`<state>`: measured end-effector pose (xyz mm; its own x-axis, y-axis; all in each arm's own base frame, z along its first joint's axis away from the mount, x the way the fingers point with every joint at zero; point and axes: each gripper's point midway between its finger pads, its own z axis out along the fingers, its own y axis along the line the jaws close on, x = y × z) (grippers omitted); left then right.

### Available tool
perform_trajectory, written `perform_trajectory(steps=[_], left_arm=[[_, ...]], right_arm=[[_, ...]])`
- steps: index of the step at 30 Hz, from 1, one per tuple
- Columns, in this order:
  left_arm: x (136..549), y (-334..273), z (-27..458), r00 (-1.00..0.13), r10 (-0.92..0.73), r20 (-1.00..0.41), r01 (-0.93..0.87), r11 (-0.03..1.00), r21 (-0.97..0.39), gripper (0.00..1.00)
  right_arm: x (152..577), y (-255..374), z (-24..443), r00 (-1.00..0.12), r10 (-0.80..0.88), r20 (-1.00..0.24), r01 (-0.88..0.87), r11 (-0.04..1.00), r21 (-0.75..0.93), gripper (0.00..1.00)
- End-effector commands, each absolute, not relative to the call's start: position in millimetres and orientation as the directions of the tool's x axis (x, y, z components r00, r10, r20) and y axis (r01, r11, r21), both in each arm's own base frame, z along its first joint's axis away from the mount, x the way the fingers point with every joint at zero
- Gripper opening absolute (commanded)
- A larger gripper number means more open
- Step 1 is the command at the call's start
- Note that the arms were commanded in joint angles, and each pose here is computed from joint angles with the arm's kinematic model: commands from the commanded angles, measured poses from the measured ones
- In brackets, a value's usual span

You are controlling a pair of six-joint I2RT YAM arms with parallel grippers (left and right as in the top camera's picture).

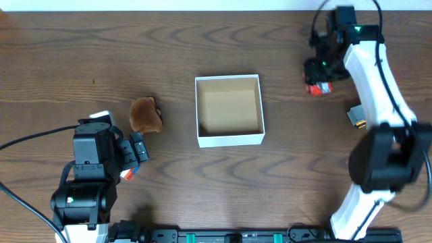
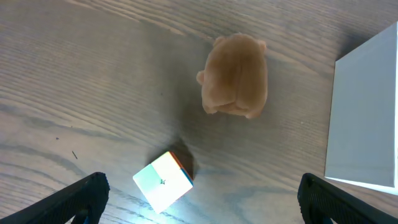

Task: Pack container
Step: 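Lift the red fire truck and lower it into the white box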

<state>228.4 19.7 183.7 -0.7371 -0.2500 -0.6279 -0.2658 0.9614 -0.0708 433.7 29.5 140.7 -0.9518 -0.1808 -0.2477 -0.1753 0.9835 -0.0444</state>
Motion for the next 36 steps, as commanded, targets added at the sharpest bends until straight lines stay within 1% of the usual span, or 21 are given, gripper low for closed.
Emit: perform_trajectory(steps=[1, 4, 6, 9, 12, 15, 17, 19, 24, 30, 36], left_arm=[[230.7, 23.1, 193.1, -0.715, -0.266, -0.646, -0.287, 0.955, -0.077, 0.98], [230.5, 23.1, 192.8, -0.716, -0.266, -0.645, -0.287, 0.955, -0.076, 0.98], [230.5, 23.1, 192.8, -0.716, -0.266, -0.645, -0.286, 0.955, -0.076, 0.98], [230.5, 23.1, 192.8, -0.716, -0.266, -0.645, -0.287, 0.955, -0.076, 0.98], [230.4, 23.1, 192.7, -0.716, -0.266, -0.645, -0.287, 0.955, -0.076, 0.98], [229.8, 23.1, 192.2, -0.718, -0.266, -0.643, -0.287, 0.955, -0.075, 0.98], [229.7, 23.1, 192.1, -0.719, -0.266, -0.642, -0.287, 0.955, -0.075, 0.98], [229.3, 23.1, 191.8, -0.72, -0.267, -0.64, -0.287, 0.955, -0.074, 0.98], [228.0, 23.0, 190.7, -0.724, -0.267, -0.636, -0.287, 0.955, -0.073, 0.98], [227.6, 23.0, 190.4, -0.726, -0.267, -0.634, -0.288, 0.955, -0.072, 0.98], [227.6, 23.0, 190.4, -0.726, -0.267, -0.634, -0.288, 0.955, -0.072, 0.98]], right_arm=[[426.8, 63.4, 213.6, -0.902, -0.056, -0.428, -0.04, 0.998, -0.046, 0.01], [409.2, 102.8, 247.3, -0.862, -0.017, -0.507, -0.021, 1.0, 0.002, 0.01], [397.8, 127.2, 259.0, -0.847, 0.011, -0.531, -0.015, 0.999, 0.043, 0.01], [376.5, 168.4, 263.0, -0.852, 0.065, -0.52, 0.003, 0.993, 0.119, 0.01], [360.3, 199.6, 255.3, -0.866, 0.09, -0.492, 0.014, 0.988, 0.156, 0.01], [351.8, 222.2, 239.9, -0.88, 0.102, -0.464, 0.024, 0.985, 0.172, 0.01], [349.9, 235.3, 226.7, -0.889, 0.074, -0.451, -0.001, 0.986, 0.164, 0.01], [349.5, 242.1, 213.5, -0.898, 0.056, -0.437, -0.011, 0.989, 0.15, 0.01], [349.4, 252.1, 173.7, -0.935, 0.042, -0.351, 0.0, 0.993, 0.119, 0.01], [353.9, 251.9, 131.3, -0.961, 0.025, -0.276, 0.01, 0.999, 0.053, 0.01], [370.2, 236.5, 93.0, -0.976, 0.02, -0.219, 0.021, 1.0, 0.0, 0.01]])
